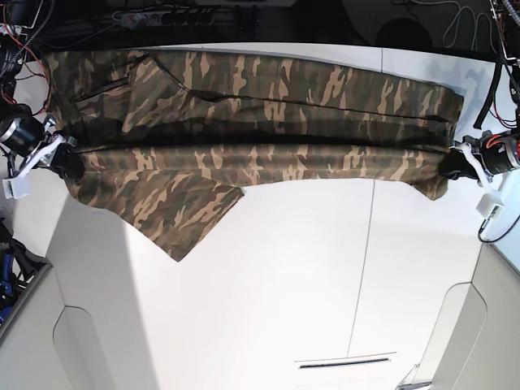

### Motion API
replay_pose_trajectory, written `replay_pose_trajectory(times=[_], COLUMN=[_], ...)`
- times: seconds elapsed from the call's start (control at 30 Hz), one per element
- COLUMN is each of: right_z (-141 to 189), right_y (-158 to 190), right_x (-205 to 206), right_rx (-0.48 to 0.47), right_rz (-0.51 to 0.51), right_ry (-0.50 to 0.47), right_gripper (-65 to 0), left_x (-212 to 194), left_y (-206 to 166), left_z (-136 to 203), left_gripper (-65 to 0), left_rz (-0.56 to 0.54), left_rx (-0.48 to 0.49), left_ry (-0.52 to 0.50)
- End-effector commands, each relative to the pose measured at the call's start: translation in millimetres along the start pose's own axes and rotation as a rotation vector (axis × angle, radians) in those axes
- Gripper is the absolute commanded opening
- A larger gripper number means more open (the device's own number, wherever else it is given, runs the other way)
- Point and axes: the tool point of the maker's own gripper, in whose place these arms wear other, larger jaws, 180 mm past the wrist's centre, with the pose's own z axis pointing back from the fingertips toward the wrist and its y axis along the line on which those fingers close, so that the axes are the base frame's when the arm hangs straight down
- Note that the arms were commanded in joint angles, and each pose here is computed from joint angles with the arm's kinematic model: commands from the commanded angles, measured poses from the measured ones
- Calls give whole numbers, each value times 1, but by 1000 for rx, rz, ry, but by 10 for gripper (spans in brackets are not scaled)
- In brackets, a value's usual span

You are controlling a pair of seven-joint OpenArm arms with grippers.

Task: Fold the T-shirt properly
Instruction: 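Lift the side edges and fold them over toward the collar, then grasp the hanging sleeve with the right gripper and fold it onto the shirt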

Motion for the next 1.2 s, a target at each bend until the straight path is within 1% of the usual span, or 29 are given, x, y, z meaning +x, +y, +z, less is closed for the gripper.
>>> replay_pose_trajectory(times=[0.0, 0.07, 0.17, 0.27, 0.37, 0.43, 0.47, 0.5, 0.53, 0.6, 0.67, 0.83, 0.87, 1.17], right_z=[9, 12, 14, 14, 11, 10, 9, 9, 10, 9, 9, 10, 9, 1], right_y=[-3, -5, -7, -9, -15, -17, -17, -17, -17, -16, -15, -11, -11, -15], right_x=[18, 13, -3, -15, -26, -32, -33, -32, -32, -29, -23, 4, 10, 68], right_rx=[-5, -5, -19, -24, -54, -62, -63, -63, -62, -59, -49, -27, -28, -78], right_rz=[15, 0, -8, -28, -27, -32, -34, -34, -33, -35, -42, -53, -48, 39], right_ry=[-56, -52, -15, 7, 42, 56, 58, 57, 56, 45, 16, -124, -140, -224], right_gripper=[-650, -650, -650, -650, -646, -444, -353, -283, -248, -243, -243, -243, -243, -243], left_x=[14, 8, -4, -6, -6, -7, -7, -6, -6, -6, -6, -6, -6, -6], left_y=[6, 5, 5, 5, 5, 5, 5, 5, 5, 5, 5, 4, 4, 4], left_z=[11, 10, 9, 9, 9, 9, 9, 9, 9, 9, 9, 9, 9, 9], left_gripper=[-650, -650, -650, -650, -650, -650, -650, -637, -615, -570, -540, -538, -539, -538], left_rz=[-34, -33, -30, -28, -28, -28, -28, -27, -27, -27, -27, -26, -26, -26], left_rx=[21, 20, 24, 24, 23, 23, 23, 22, 22, 22, 22, 20, 20, 20], left_ry=[-29, -16, 15, 23, 23, 25, 24, 22, 22, 22, 22, 21, 20, 20])
